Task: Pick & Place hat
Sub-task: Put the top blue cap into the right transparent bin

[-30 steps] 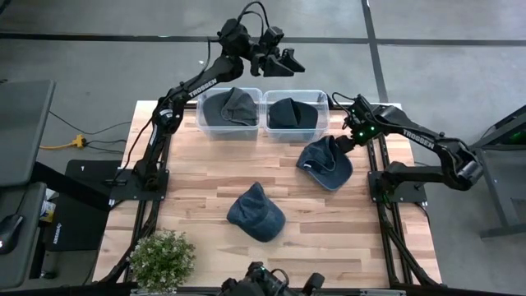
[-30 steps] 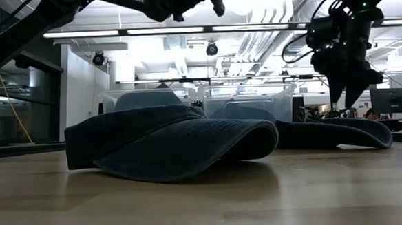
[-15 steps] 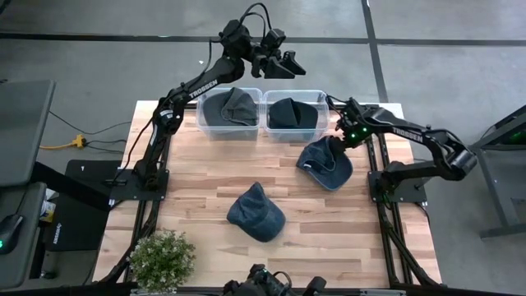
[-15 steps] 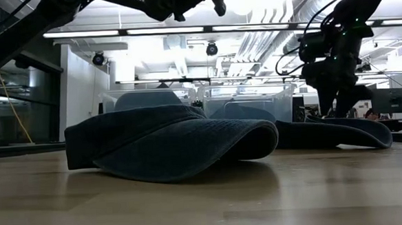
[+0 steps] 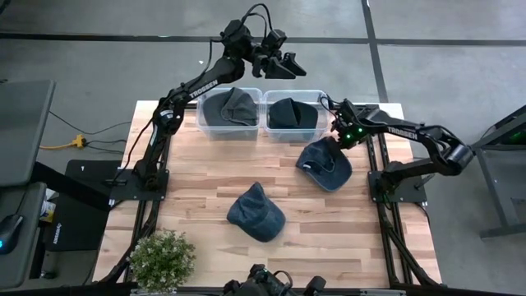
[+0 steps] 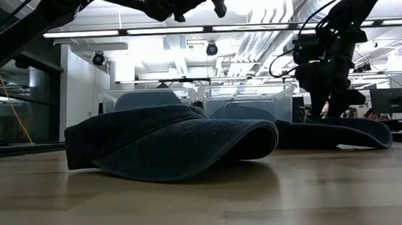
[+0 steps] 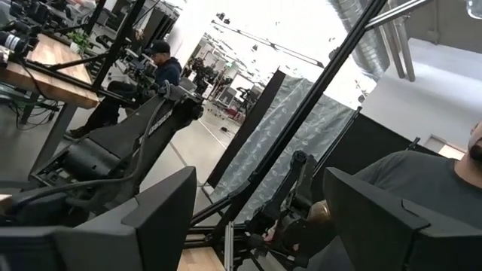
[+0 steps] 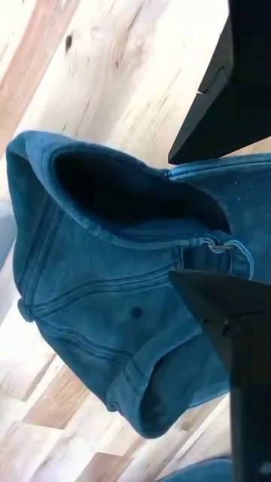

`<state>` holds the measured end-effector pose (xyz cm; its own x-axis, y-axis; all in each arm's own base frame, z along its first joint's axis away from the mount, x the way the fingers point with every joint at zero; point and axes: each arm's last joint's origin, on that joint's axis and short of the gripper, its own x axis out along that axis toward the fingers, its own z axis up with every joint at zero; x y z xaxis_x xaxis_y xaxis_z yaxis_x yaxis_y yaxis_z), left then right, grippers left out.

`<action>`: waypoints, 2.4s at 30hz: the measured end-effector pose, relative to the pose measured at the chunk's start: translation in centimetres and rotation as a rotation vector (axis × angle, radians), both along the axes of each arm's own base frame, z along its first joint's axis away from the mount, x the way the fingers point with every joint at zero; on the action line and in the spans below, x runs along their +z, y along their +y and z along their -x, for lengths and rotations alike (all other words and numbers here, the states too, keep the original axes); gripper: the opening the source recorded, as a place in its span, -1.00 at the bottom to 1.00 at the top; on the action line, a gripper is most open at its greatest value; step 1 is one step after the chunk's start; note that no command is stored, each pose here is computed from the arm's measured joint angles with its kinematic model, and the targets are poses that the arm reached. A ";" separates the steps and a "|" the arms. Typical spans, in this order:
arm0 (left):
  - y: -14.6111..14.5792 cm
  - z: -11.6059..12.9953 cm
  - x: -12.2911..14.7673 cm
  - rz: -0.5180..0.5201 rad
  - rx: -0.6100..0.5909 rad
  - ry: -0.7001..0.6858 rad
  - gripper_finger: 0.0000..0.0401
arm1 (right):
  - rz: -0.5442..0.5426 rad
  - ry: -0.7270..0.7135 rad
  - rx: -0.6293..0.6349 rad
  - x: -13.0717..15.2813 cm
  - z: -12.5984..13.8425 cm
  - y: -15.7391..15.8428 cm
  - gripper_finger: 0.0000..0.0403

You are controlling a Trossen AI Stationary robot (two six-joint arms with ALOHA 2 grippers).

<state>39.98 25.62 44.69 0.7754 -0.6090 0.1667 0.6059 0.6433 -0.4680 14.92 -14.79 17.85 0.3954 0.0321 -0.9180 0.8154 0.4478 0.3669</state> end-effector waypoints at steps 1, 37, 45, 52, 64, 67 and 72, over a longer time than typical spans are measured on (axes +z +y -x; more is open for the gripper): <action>0.0 0.0 0.0 0.000 0.000 0.000 0.43 | 0.009 0.009 0.001 0.0 -0.2 0.1 0.16; 0.1 -0.1 -0.1 0.026 0.007 0.019 0.43 | 0.079 0.195 -0.056 -3.1 -1.4 4.6 -0.25; 0.1 -0.1 -0.2 0.030 0.006 0.026 0.43 | 0.002 0.240 0.013 -3.0 -0.7 5.2 -0.86; 0.1 -0.1 -0.2 0.034 0.004 0.031 0.43 | -0.027 0.226 0.037 -1.5 0.4 6.4 -0.86; 0.1 -0.1 -0.2 0.040 0.003 0.035 0.43 | 0.154 0.242 0.116 6.5 2.9 8.3 -0.86; 0.1 -0.1 -0.2 0.042 0.002 0.036 0.43 | 0.262 0.254 0.181 9.1 2.7 8.1 -0.86; 0.2 0.0 -0.2 0.042 0.004 0.036 0.43 | 0.429 0.300 0.282 13.4 2.4 7.7 -0.86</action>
<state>40.03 25.77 44.54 0.7840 -0.5987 0.1640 0.5854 0.6253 -0.5160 12.50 -7.08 31.22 0.1465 -0.3001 -0.9426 0.6837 0.7193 -0.1227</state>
